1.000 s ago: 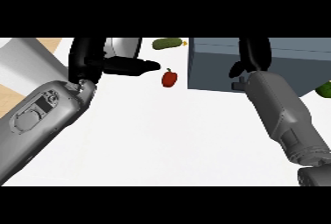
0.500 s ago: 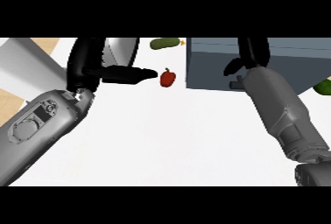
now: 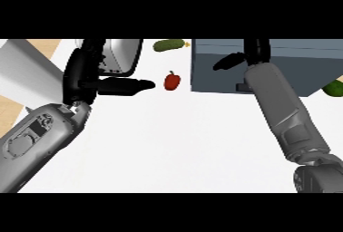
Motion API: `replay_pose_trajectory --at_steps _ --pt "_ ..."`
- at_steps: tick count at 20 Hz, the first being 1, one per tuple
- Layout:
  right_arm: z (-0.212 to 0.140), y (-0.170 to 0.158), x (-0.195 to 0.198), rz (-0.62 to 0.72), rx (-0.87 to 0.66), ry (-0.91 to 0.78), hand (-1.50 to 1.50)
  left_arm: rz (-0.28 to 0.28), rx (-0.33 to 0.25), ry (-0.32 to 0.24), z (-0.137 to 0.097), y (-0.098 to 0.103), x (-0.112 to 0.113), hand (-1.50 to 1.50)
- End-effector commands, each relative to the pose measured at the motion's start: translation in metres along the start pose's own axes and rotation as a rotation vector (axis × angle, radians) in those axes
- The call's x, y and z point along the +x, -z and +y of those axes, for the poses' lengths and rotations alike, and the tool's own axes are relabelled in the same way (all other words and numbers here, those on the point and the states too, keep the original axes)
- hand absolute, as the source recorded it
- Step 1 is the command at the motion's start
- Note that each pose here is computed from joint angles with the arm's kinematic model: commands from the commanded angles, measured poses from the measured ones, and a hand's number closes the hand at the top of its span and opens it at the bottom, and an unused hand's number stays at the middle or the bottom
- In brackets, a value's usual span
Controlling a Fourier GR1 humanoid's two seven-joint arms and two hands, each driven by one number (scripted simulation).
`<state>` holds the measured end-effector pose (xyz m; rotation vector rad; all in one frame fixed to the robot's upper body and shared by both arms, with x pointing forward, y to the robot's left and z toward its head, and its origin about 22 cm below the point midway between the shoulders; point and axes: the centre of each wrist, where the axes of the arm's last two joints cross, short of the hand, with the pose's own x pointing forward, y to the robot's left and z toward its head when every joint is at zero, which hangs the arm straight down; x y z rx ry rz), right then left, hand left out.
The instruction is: Pick up the can, place it into the drawer and close the drawer
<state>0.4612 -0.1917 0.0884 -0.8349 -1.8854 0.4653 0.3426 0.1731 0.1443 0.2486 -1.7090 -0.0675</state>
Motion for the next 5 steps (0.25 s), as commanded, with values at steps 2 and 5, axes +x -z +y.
replay_pose_trajectory --at_steps 2,5 --pt "-0.006 0.019 0.023 0.04 -0.079 0.277 -1.5 0.011 0.026 -0.002 0.007 0.004 0.005 -1.5" --pt "0.006 0.017 0.034 0.042 -0.097 0.274 -1.5 -0.032 0.007 -0.004 0.007 -0.005 -0.002 -1.5"
